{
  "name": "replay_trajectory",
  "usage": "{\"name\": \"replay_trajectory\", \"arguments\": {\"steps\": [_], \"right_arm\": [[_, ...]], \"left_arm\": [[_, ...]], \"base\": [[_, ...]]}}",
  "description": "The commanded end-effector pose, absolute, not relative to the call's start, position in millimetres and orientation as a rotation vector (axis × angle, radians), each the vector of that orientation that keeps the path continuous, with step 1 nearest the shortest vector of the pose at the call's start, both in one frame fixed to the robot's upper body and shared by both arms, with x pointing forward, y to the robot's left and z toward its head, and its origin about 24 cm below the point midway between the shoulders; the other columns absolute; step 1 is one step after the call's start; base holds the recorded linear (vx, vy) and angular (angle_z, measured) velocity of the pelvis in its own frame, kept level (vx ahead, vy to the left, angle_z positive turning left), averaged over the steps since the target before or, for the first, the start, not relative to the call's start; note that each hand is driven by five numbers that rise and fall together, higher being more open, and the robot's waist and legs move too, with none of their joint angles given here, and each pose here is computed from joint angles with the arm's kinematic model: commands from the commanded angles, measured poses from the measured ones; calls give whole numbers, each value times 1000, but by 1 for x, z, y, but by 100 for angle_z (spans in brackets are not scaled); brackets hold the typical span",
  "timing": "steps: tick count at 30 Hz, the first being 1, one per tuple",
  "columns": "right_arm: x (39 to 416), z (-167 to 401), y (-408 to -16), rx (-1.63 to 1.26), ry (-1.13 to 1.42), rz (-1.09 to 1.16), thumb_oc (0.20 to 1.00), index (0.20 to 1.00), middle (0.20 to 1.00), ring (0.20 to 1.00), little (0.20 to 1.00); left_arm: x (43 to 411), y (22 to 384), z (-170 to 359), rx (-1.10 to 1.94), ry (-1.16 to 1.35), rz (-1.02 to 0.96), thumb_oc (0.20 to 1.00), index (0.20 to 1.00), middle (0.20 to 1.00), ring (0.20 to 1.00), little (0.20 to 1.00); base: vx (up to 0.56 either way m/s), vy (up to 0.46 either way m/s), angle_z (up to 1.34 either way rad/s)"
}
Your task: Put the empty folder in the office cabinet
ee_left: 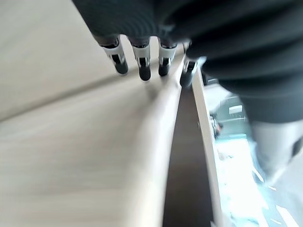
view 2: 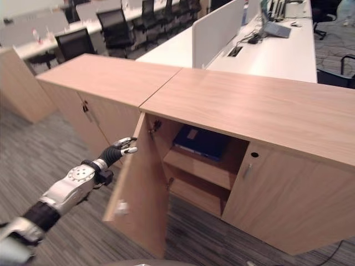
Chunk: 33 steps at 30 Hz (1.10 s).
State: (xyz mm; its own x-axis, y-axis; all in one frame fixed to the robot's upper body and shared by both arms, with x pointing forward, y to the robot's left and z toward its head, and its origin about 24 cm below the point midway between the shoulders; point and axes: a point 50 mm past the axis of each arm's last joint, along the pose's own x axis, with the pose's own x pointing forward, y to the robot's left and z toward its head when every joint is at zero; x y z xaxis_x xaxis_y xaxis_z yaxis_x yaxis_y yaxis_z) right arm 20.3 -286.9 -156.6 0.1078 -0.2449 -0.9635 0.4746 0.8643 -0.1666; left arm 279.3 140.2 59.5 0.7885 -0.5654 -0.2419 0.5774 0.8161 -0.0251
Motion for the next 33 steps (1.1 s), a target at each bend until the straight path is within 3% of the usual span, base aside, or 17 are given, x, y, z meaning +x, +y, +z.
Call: {"name": "replay_trajectory", "arguments": {"steps": [1, 6, 14, 17, 23, 26, 29, 33], "right_arm": [[63, -152, -288, 162, 1282, -490, 1000, 1000, 1000, 1000, 1000], [64, -158, -272, 126, 1303, -414, 1000, 1000, 1000, 1000, 1000], [60, -161, -262, 144, 1323, -395, 1000, 1000, 1000, 1000, 1000], [61, -162, -259, 162, 1317, -396, 1000, 1000, 1000, 1000, 1000], [61, -161, -263, 224, 1298, -443, 1000, 1000, 1000, 1000, 1000], [56, -161, -266, 246, 1301, -476, 1000, 1000, 1000, 1000, 1000], [51, -161, -267, 322, 1290, -544, 1000, 1000, 1000, 1000, 1000], [28, -168, -250, 395, 1341, -585, 1000, 1000, 1000, 1000, 1000]], "left_arm": [[239, 8, 110, -391, 29, -1246, 1000, 1000, 1000, 1000, 1000], [228, 0, 133, -468, -31, -1312, 1000, 1000, 1000, 1000, 1000], [227, 8, 123, -468, -6, -1279, 1000, 1000, 1000, 1000, 1000], [231, 22, 102, -499, 57, -1184, 1000, 1000, 1000, 1000, 1000], [222, 100, 7, -550, 335, -735, 1000, 1000, 1000, 1000, 1000], [216, 125, -15, -471, 390, -615, 1000, 1000, 1000, 1000, 1000], [200, 174, -62, -247, 511, -341, 1000, 1000, 1000, 1000, 1000], [185, 194, -99, -341, 619, -59, 1000, 1000, 1000, 1000, 1000]], "base": [[-11, -30, -4], [2, -32, -16], [0, -2, -1], [-1, -5, -4], [-10, -23, -18], [0, 0, 0], [-17, -36, -5], [-11, -25, -2]]}}
